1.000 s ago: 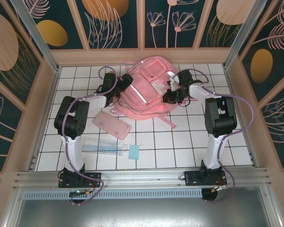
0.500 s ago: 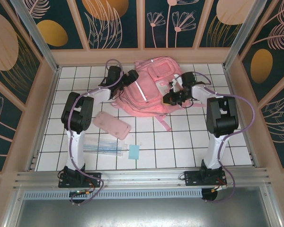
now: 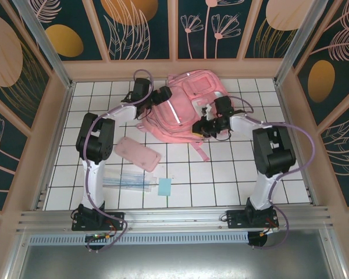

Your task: Pack books, pencil case, and school supplies into a backpack

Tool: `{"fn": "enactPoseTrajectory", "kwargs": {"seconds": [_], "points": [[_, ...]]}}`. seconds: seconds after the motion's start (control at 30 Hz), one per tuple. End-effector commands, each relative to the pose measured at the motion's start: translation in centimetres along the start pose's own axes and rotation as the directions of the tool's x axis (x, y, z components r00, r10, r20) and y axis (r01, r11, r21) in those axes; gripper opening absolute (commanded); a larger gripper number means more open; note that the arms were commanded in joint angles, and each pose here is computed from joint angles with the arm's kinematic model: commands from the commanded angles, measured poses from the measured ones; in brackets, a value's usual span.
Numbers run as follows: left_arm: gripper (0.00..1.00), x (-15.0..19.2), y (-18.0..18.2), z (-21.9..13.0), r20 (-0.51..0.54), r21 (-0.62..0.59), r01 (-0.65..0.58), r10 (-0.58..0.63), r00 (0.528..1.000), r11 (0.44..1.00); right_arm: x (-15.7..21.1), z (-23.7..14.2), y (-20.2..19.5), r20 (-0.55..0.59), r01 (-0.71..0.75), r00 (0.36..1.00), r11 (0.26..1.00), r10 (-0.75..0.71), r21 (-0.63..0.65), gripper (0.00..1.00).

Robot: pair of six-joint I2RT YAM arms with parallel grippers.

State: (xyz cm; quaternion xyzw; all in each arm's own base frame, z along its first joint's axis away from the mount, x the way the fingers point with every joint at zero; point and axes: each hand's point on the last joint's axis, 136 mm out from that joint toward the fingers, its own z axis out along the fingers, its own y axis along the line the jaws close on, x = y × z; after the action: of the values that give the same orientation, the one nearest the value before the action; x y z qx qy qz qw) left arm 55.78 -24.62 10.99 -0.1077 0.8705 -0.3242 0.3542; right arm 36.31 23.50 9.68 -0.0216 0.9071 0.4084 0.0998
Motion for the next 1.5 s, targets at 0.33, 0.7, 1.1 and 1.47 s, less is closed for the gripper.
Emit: {"fn": "enactPoseTrajectory", "kwargs": {"seconds": [0.33,0.7,1.1,1.47], "points": [[0.95,1.5,-5.9,-10.4,-0.016,0.178,0.118,-0.117,0.993,0.977,-1.6,-2.6,-2.5,0.082,0.135,0.984,0.956,-0.161,0.260,0.33],[0.94,7.7,-2.7,-6.9,-0.104,0.168,0.238,-0.223,0.969,0.957,-1.6,0.5,-5.4,0.048,0.135,0.987,0.950,-0.154,0.281,0.28],[0.94,9.9,-0.8,-5.2,-0.156,0.135,0.269,-0.247,0.956,0.954,-0.4,3.0,-7.9,0.003,0.108,0.993,0.947,-0.114,0.302,0.26],[0.94,9.8,-1.0,-5.6,-0.155,0.144,0.272,-0.250,0.956,0.951,-0.6,3.7,-8.2,0.022,0.057,0.998,0.978,-0.063,0.201,0.15]]}}
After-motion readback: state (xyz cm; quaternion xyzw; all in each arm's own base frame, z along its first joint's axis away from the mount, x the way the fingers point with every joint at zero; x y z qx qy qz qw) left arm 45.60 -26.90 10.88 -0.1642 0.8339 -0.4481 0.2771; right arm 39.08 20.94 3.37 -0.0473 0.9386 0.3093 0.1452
